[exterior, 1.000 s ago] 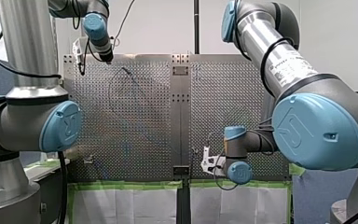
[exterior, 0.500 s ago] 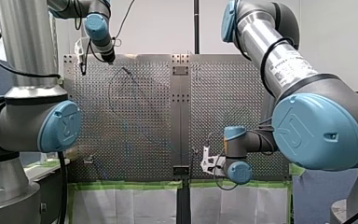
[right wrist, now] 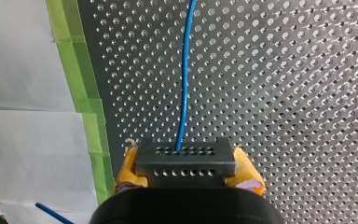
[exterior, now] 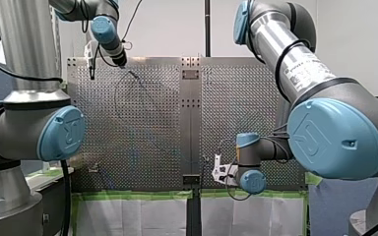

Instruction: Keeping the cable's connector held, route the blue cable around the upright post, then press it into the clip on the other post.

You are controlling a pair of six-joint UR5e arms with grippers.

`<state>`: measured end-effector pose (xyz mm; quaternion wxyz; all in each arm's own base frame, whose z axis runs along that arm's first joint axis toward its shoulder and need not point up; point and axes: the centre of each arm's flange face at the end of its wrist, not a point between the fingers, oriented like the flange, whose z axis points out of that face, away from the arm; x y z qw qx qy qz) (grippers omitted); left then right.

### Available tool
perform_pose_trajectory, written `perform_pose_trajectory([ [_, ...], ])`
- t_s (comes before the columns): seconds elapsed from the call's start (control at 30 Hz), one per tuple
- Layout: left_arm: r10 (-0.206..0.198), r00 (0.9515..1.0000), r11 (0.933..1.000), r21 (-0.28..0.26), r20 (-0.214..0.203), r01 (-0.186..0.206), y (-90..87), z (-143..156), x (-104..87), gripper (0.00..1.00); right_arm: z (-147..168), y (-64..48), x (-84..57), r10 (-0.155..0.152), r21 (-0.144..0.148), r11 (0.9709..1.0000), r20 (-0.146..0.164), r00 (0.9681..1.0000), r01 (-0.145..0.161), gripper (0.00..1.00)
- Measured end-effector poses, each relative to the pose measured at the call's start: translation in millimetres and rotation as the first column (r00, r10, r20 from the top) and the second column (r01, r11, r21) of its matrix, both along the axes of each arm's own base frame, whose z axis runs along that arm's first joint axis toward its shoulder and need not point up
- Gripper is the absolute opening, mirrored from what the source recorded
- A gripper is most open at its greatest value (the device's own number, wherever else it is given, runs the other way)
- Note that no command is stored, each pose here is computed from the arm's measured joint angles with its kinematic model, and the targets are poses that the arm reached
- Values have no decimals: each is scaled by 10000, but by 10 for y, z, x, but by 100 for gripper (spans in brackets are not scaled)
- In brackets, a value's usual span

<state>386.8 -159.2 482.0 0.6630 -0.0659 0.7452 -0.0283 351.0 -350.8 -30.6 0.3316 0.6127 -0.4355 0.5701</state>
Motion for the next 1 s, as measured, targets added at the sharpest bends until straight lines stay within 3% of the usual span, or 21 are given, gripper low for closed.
perform_pose_trajectory([
  [0.17, -827, 9952, 9951, 499, -528, 853, -193, -194, 82, 99, 1, -6, 5, -6, 15, 10000, -5, 10000, 6, 0],
  [0.37, -1242, 9884, 9842, 1157, -878, 1340, -436, -427, 178, 99, 4, -8, 10, -1, -5, 10000, -7, 10000, 1, 0],
  [0.5, -1392, 9870, 9763, 1559, -800, 1504, -595, -507, 258, 99, 6, -12, 13, 2, -29, 10000, 4, 10000, -2, 0],
  [0.67, -1473, 9883, 9672, 2034, -383, 1521, -831, -495, 402, 99, 10, -17, 17, 1, -55, 10000, 25, 10000, -1, 0],
  [0.83, -1493, 9888, 9663, 2124, 10, 1457, -1046, -478, 513, 99, 17, -28, 23, 0, -115, 9999, 84, 10000, 1, 0],
  [1.0, -1597, 9870, 9616, 2235, -153, 1591, -1260, -649, 569, 99, 25, -37, 31, 14, -163, 9999, 136, 9999, -11, 0],
])
